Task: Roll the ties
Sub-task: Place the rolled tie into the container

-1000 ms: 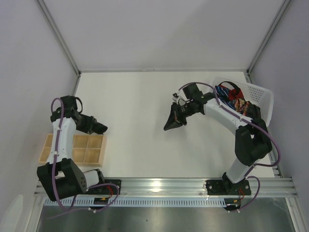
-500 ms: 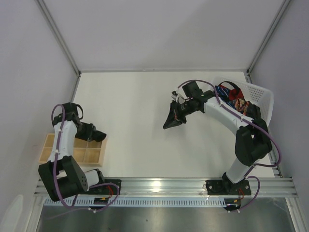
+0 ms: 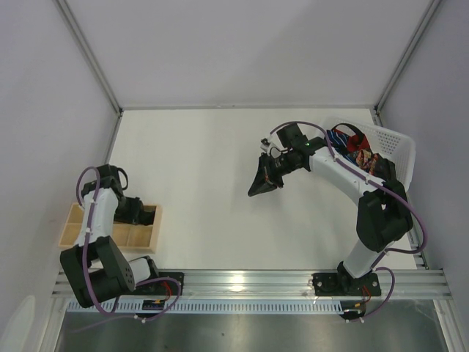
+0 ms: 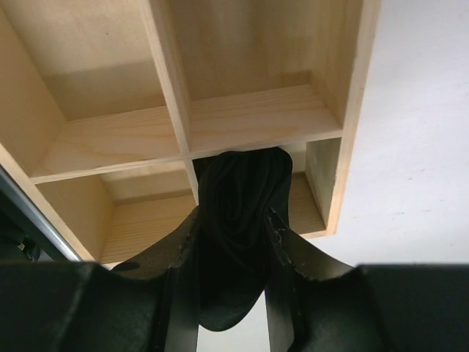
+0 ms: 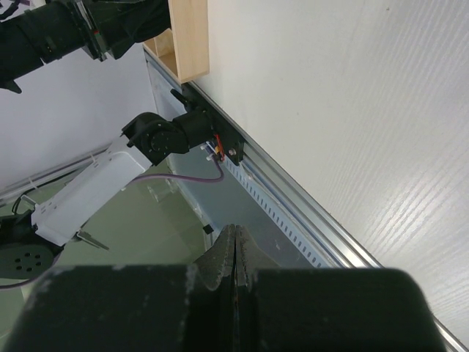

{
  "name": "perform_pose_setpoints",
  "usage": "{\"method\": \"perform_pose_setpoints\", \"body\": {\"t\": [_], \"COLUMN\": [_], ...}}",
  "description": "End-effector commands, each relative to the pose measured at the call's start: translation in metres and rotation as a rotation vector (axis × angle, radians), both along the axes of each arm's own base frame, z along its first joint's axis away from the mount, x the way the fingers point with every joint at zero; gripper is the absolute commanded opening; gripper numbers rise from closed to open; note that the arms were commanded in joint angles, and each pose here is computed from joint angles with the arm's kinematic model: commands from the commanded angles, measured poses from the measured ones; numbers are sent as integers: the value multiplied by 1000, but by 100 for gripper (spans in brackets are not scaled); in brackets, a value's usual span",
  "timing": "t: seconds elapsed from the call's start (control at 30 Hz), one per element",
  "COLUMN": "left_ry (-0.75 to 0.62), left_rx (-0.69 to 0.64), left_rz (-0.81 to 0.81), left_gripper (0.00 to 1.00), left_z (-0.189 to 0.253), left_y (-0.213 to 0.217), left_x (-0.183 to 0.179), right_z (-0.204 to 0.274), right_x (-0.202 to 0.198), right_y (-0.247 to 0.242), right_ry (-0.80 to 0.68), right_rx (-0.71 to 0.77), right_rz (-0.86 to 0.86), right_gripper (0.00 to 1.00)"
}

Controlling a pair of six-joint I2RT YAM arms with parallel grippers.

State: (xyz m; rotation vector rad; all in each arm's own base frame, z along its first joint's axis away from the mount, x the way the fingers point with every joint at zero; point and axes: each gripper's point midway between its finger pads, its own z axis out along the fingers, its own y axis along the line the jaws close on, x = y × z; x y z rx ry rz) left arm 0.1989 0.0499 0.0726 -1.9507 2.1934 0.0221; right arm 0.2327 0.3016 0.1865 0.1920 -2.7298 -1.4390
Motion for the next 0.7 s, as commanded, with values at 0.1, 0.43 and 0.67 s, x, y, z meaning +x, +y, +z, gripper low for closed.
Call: {"method": "perform_pose_setpoints", "body": {"t": [0.1,0.43,0.67], "left_ry": [63,179,167], "left_rx": [-1,-56,-21], "left_rz": [64,114,115], "left_gripper": [0,0,0], "left_z": [-9,-21,-2], "left_y": [4,1,4], "left_x": [-7,8,22], "right_z": [10,8,6], "right_x": [6,8,10], "right_y": [3,1,-1], "right_ry": [-24,-16,-14], "right_rx": [17,15,10], "right_rz": [3,-3,-8], "right_gripper": [0,0,0]}}
